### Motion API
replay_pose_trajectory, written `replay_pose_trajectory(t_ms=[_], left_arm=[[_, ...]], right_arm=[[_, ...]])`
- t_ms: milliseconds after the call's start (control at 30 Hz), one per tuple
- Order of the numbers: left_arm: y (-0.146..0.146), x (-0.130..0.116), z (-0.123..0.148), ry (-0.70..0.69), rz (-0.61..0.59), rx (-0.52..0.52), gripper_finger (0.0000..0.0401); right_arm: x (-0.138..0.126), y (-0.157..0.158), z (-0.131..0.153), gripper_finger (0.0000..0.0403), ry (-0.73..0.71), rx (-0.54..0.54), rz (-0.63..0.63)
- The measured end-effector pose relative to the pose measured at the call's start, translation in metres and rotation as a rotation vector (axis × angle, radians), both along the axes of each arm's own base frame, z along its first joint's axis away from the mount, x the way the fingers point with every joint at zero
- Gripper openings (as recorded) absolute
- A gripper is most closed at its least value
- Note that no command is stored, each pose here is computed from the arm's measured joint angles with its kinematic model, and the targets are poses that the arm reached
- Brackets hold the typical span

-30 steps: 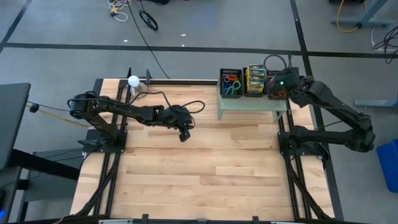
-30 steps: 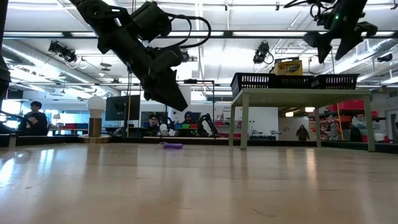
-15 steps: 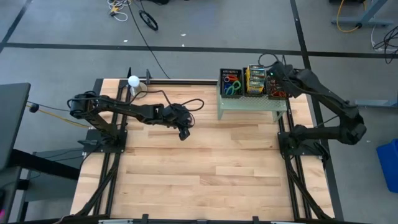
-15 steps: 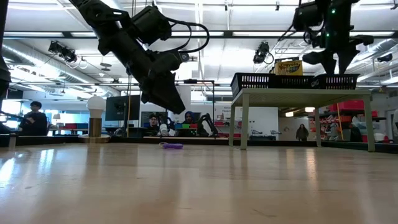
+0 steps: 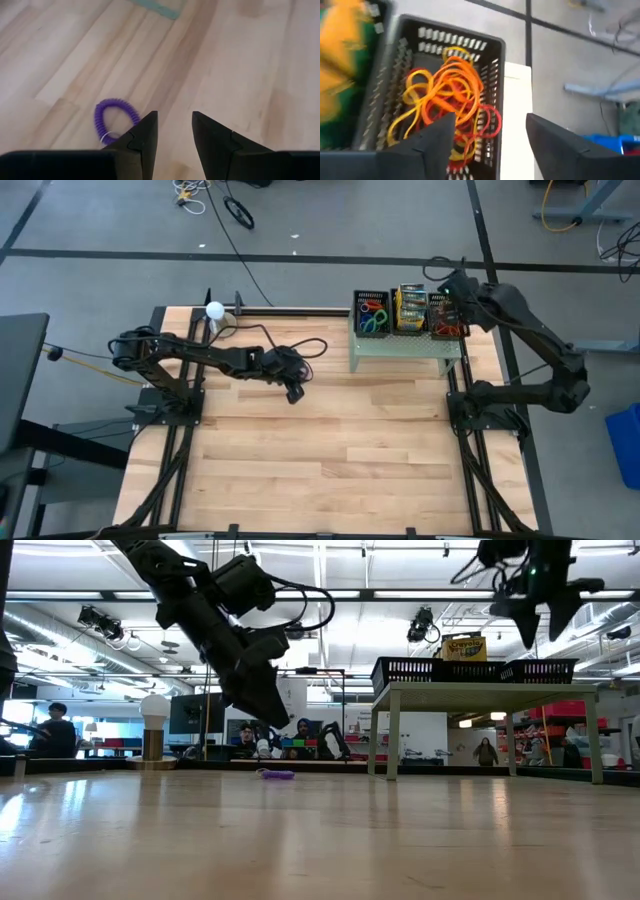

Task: Pick & Place Office Desk Supplies
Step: Put the purple spring keychain into the left black basket on the shelf

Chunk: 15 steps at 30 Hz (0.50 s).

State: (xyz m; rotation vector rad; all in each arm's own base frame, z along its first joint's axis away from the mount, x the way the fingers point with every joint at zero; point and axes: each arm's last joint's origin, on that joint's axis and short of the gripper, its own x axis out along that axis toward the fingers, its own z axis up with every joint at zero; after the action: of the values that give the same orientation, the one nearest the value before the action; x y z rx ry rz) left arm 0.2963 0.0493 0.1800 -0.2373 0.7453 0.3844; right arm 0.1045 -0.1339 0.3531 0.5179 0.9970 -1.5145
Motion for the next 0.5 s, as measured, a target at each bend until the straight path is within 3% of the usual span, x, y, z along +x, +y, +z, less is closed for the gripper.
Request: replay_pose_trajectory(t_ms=[133,400,500], left_arm=[[0.006,-0.003,-0.002,0.023,0.042,-0.011,0.0129],[0.033,-0.009,-0.012,0.074,0.144,-0.031,0.0128],[0.042,-0.009,-0.023,0.103,0.162,-0.072,0.0128]], right_arm=[[0.0,0.027,0.007,0.0186,-0.028,-0.037,0.132],[0.001,0.087,-0.015,0.002,-0.125,-0.049,0.435],[0.005,0.107,-0.031,0.0011,-0.172,-0.04,0.54]])
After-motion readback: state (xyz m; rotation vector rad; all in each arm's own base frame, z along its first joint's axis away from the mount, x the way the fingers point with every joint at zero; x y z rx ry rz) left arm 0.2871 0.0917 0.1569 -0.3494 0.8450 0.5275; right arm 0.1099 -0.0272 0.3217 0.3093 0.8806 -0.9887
